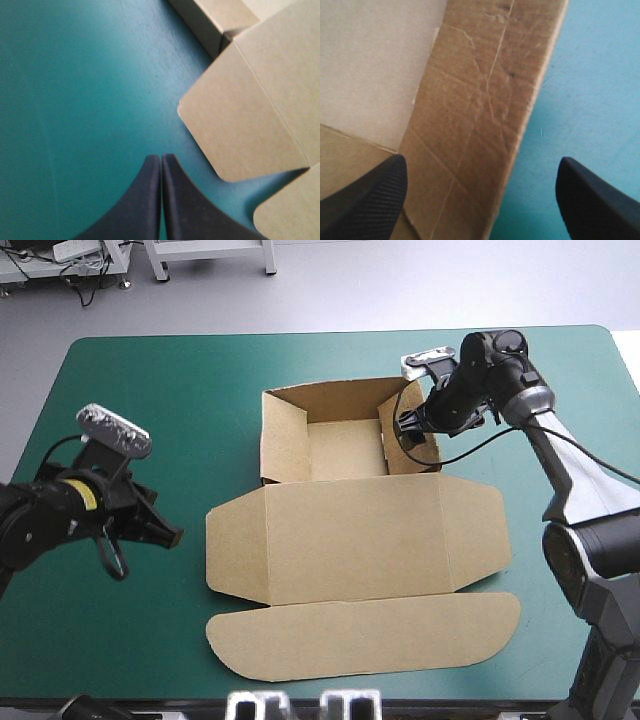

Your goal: Fold the box

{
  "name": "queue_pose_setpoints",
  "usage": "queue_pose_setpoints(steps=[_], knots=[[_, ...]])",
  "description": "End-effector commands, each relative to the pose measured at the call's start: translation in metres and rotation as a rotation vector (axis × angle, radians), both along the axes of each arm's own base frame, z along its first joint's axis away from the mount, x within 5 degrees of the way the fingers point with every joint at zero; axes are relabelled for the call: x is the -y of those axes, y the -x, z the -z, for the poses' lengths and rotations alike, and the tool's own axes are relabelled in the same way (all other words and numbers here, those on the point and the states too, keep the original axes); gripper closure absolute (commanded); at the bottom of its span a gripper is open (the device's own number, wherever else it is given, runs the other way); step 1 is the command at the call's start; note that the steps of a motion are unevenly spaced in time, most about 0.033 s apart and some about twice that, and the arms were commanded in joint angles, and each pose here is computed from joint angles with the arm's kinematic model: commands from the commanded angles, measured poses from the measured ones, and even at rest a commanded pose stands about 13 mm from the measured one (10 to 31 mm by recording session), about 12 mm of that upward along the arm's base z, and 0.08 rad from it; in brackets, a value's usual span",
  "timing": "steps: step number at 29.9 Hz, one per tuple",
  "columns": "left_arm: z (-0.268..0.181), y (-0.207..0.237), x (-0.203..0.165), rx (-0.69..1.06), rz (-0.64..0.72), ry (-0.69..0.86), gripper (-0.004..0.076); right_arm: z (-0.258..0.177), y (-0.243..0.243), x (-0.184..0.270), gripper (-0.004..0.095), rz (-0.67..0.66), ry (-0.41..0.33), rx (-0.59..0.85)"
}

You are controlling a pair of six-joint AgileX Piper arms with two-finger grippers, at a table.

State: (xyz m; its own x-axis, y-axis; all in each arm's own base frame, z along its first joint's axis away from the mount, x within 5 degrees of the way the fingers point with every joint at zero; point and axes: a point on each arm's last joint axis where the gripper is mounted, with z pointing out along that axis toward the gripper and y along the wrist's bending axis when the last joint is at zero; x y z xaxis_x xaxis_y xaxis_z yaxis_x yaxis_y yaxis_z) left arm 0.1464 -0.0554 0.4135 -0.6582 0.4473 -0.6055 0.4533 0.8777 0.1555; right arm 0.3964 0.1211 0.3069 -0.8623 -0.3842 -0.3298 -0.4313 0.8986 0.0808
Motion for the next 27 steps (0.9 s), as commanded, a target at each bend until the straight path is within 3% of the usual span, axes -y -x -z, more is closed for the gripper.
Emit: queue_pose_setpoints(steps=[1, 4, 11, 19, 27], knots=[[0.013, 0.024, -0.010, -0.034, -0.035, 0.019, 0.0731, -0.006, -0.003, 0.002, 0.0220, 0.006, -0.008, 0.018], [0.029, 0.038, -0.016, -0.053, -0.040, 0.014, 0.0731, 0.008, -0.009, 0.001, 0.0367, 0.006, 0.001, -0.015], [0.036, 0.053, -0.022, -0.032, -0.045, 0.029, 0.0732, 0.006, -0.011, 0.002, 0.0914, -0.001, 0.019, 0.005], [0.036, 0.053, -0.023, -0.035, -0.051, 0.032, 0.0731, -0.012, -0.020, 0.025, 0.0928, 0.040, 0.088, 0.084], [0.036, 0.053, -0.023, -0.035, -0.051, 0.032, 0.0731, -0.022, -0.032, 0.115, 0.0928, 0.240, 0.215, 0.124]])
